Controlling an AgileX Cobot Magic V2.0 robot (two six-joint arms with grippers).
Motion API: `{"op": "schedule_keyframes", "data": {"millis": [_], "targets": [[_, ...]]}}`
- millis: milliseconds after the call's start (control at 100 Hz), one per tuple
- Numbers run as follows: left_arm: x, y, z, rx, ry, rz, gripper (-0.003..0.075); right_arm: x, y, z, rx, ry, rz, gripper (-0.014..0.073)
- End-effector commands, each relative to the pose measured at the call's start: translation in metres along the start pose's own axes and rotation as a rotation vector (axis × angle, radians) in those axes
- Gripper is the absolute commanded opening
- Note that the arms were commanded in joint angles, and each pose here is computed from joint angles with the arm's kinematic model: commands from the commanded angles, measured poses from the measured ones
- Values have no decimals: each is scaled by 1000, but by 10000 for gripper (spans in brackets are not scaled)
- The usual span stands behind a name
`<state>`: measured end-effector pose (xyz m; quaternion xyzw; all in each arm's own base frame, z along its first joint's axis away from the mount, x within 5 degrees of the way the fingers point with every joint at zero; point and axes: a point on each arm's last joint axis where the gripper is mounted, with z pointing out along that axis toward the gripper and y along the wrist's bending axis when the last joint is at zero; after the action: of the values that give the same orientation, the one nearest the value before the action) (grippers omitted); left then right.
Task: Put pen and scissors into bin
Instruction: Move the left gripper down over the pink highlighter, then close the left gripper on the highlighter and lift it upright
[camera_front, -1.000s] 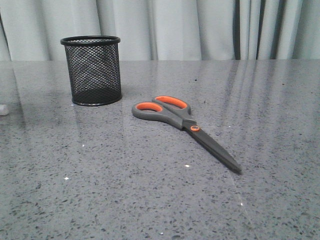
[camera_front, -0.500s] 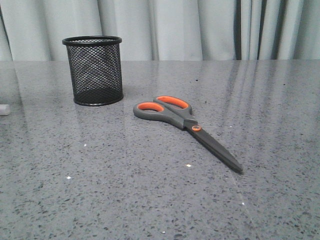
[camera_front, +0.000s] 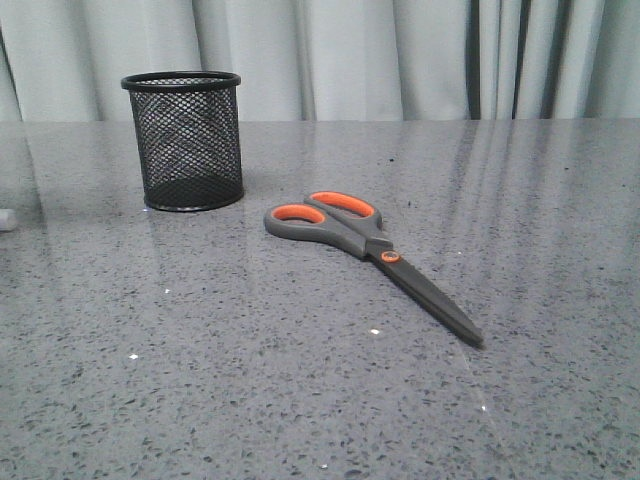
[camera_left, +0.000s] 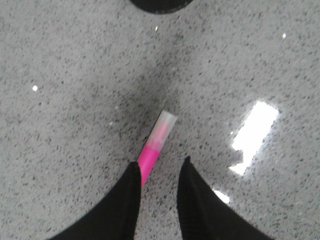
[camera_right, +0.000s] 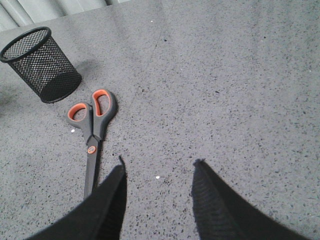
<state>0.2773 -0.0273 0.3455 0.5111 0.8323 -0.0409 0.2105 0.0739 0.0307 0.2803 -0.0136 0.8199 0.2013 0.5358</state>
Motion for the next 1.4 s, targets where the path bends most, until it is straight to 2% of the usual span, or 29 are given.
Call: {"op": "schedule_keyframes", "data": {"millis": [0, 80, 200, 270, 360, 510, 620, 890, 1390], "targets": [[-8, -5, -16, -13, -73, 5, 182, -16, 2, -2, 2, -92, -7, 277], [-8, -6, -17, -16, -74, 6, 249, -17, 2, -2, 4, -103, -7, 277], [-7, -7, -15, -9, -68, 4, 391, -18, 2, -2, 5, -109, -7, 277], [-1, -7, -10, -7, -28, 9, 431, -18, 2, -2, 6, -113, -7, 277], [3, -9, -4, -2, 22, 73, 414, -18, 2, -2, 6, -113, -7, 277], [-6, -15, -2, 25, -25, 281, 363, -15, 1, -1, 10, -106, -4, 277], [-7, -16, -2, 28, -44, 419, 364, -11, -1, 1, 14, -96, -1, 277], [-4, -10, 6, 44, -10, 414, 364, -10, -2, 2, 15, -91, 0, 277], [3, 9, 51, 162, 60, 384, 364, -7, -1, 2, 10, -60, 0, 277]]}}
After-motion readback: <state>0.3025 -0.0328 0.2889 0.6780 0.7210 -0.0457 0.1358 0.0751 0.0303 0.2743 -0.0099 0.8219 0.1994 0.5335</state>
